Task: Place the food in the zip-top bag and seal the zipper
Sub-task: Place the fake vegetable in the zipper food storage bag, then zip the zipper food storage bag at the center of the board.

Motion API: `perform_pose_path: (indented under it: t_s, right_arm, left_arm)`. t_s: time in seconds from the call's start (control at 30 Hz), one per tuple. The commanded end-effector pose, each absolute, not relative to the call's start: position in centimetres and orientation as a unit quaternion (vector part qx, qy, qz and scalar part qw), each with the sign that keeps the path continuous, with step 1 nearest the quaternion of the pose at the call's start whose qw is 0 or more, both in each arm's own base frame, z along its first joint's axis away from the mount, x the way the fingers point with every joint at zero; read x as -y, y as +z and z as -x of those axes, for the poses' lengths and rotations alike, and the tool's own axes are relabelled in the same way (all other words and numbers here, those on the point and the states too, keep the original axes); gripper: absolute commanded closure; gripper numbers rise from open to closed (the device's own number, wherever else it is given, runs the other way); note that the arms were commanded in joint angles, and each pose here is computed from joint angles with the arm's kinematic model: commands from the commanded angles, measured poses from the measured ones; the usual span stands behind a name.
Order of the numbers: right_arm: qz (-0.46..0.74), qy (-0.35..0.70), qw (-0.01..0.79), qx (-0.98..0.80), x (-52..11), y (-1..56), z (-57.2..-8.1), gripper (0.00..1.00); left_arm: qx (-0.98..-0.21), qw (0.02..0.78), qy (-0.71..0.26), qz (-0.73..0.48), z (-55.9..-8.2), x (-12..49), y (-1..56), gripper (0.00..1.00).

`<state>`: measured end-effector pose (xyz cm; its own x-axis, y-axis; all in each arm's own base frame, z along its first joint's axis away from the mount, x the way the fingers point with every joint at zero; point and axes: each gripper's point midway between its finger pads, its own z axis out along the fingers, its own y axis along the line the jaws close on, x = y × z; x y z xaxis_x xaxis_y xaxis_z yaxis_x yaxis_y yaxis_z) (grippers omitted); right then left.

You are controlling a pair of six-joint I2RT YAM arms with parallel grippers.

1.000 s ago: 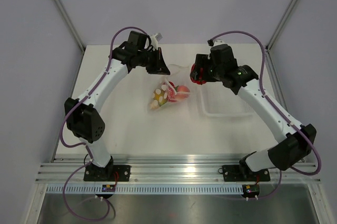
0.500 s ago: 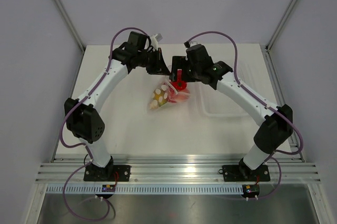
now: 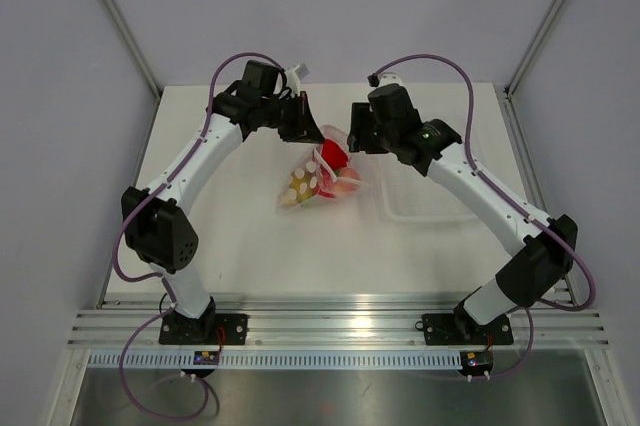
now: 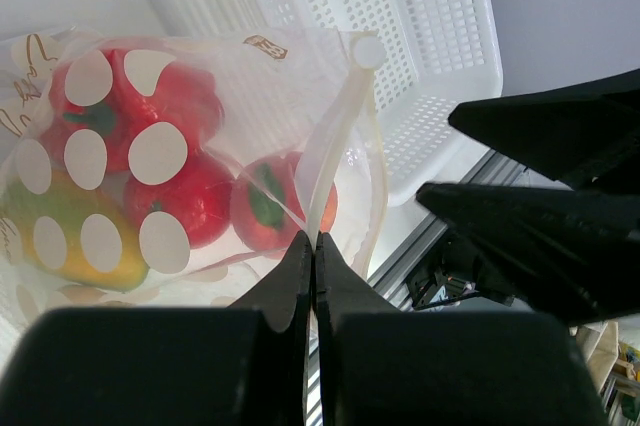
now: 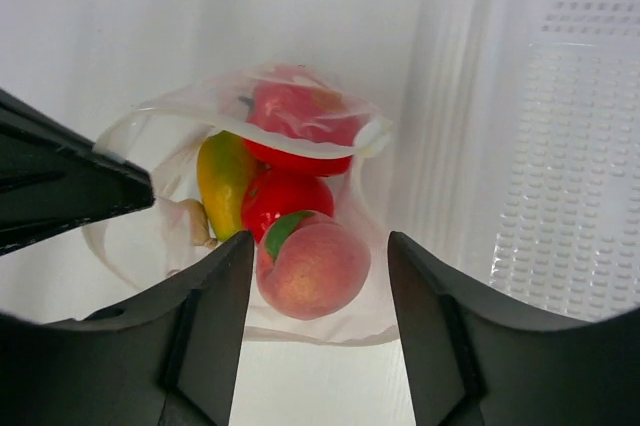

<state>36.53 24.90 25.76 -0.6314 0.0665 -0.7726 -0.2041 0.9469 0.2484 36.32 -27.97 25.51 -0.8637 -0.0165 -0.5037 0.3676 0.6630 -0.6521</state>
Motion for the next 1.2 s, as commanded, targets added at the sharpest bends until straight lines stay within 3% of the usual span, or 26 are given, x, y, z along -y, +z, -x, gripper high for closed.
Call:
perform_pose_path:
  t_s: [0.0, 0.13, 0.33, 0.4, 0.43, 0.53, 0.57, 0.63, 0.7, 0.8, 0.83, 0.93, 1.03, 1.17]
  right_arm:
    - [0.013, 0.131, 0.429, -0.893, -21.8, 24.7, -36.6, 0.37]
    - [0.008, 0.133, 0.398, -0.908, -21.0, 21.8, -36.2, 0.18]
    - [0.016, 0.155, 0.345, -0.926, -22.0, 17.4, -35.3, 0.20]
    - [0.020, 0.164, 0.336, -0.927, -22.5, 16.6, -35.2, 0.31]
    - [0.020, 0.169, 0.335, -0.927, -22.6, 16.5, -35.1, 0.44]
    - [0.025, 0.188, 0.353, -0.916, -23.2, 17.6, -35.5, 0.70]
    - [0.025, 0.191, 0.357, -0.914, -23.3, 17.9, -35.6, 0.89]
    - [0.025, 0.202, 0.369, -0.907, -23.5, 19.1, -35.7, 1.00]
    - [0.021, 0.210, 0.374, -0.903, -23.6, 20.0, -35.8, 1.00]
    - [0.002, 0.225, 0.381, -0.897, -24.0, 21.5, -36.0, 1.00]
    - [-0.004, 0.230, 0.384, -0.894, -24.2, 22.1, -36.2, 1.00]
    - [-0.016, 0.248, 0.376, -0.893, -24.8, 22.5, -36.0, 1.00]
    - [-0.032, 0.266, 0.379, -0.886, -25.0, 23.1, -35.8, 1.00]
    - [-0.049, 0.285, 0.384, -0.877, -25.2, 24.3, -35.7, 1.00]
  left_arm:
    - [-0.852, 0.279, -0.426, -0.121, -36.0, 28.3, 29.1, 1.00]
    - [-0.853, 0.278, -0.426, -0.120, -36.0, 28.3, 28.9, 1.00]
    - [-0.850, 0.282, -0.429, -0.119, -36.1, 28.3, 29.4, 1.00]
    - [-0.850, 0.282, -0.429, -0.119, -36.2, 28.3, 29.4, 1.00]
    - [-0.850, 0.283, -0.428, -0.118, -36.3, 28.2, 29.4, 1.00]
    - [-0.851, 0.279, -0.427, -0.124, -36.1, 28.2, 29.1, 1.00]
    - [-0.850, 0.279, -0.428, -0.131, -36.0, 28.2, 29.2, 1.00]
    - [-0.854, 0.271, -0.424, -0.134, -36.0, 28.2, 28.8, 1.00]
    - [-0.855, 0.272, -0.420, -0.138, -36.0, 28.0, 28.8, 1.00]
    - [-0.864, 0.261, -0.407, -0.141, -36.2, 27.6, 27.9, 0.86]
    - [-0.864, 0.265, -0.404, -0.144, -36.4, 27.6, 28.2, 0.70]
    - [-0.867, 0.276, -0.384, -0.159, -36.4, 27.0, 28.3, 0.39]
    - [-0.868, 0.299, -0.358, -0.168, -36.2, 25.9, 29.1, 0.28]
    - [-0.868, 0.333, -0.324, -0.176, -35.6, 24.3, 30.5, 0.28]
